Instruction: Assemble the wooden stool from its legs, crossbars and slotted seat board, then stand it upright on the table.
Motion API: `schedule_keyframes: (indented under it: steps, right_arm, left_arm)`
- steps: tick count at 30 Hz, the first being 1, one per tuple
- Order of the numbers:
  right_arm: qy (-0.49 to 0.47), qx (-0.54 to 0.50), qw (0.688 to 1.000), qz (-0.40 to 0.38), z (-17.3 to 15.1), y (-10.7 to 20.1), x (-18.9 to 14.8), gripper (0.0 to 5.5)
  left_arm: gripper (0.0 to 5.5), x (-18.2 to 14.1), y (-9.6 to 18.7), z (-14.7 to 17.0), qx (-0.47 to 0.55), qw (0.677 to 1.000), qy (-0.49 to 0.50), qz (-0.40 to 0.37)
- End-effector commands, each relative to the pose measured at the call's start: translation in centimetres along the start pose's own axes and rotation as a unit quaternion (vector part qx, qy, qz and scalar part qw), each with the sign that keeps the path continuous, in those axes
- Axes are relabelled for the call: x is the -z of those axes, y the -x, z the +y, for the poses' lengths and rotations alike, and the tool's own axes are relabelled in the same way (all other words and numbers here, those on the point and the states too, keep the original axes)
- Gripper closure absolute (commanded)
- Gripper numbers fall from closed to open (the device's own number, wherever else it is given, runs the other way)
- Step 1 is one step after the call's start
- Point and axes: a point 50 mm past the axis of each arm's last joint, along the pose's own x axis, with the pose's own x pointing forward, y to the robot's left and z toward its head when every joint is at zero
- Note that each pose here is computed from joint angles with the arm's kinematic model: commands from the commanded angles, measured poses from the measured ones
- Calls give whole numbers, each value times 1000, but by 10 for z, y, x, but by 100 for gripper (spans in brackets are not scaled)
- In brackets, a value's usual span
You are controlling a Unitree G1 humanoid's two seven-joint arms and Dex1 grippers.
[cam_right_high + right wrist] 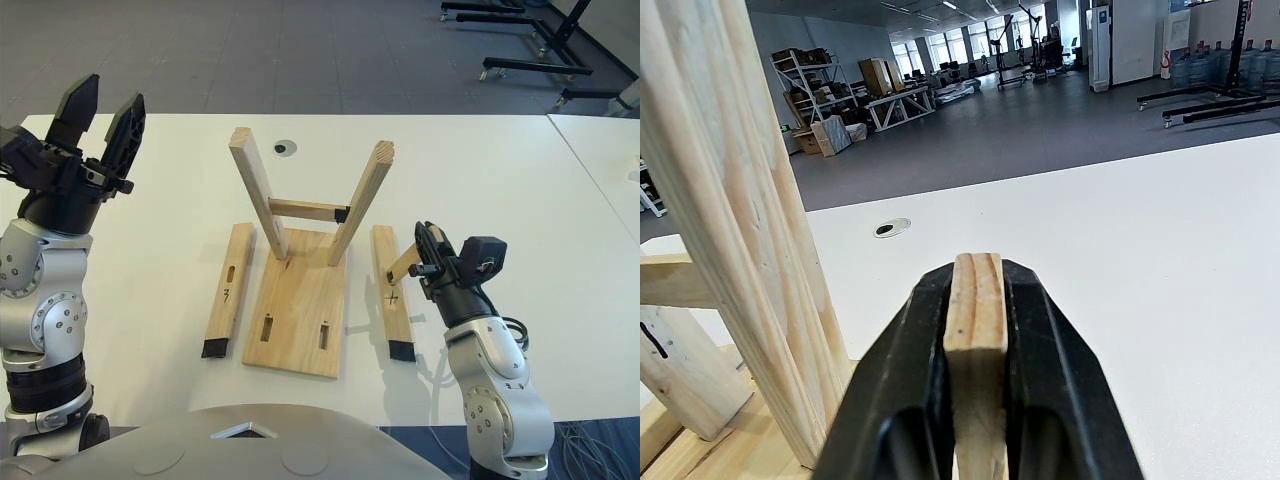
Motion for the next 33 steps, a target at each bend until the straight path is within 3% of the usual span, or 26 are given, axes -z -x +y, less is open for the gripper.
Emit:
schedule_keyframes:
  steps: [1, 20, 27, 33]
  right_arm:
    - [24, 38, 998, 52, -14, 10, 15, 512]
    - [65, 142, 985, 79, -11, 28, 39, 512]
    - [59, 74, 992, 86, -4, 19, 43, 512]
    - [87, 15, 994, 64, -9, -8, 39, 512]
  left_arm:
    - [265, -3, -1, -1, 8, 1000, -10, 4]
    - [265, -3, -2, -3, 24, 1000, -13, 11]
    - [265, -1, -1, -3, 24, 1000, -14, 13]
    - [265, 2, -2, -6, 26, 1000, -11, 12]
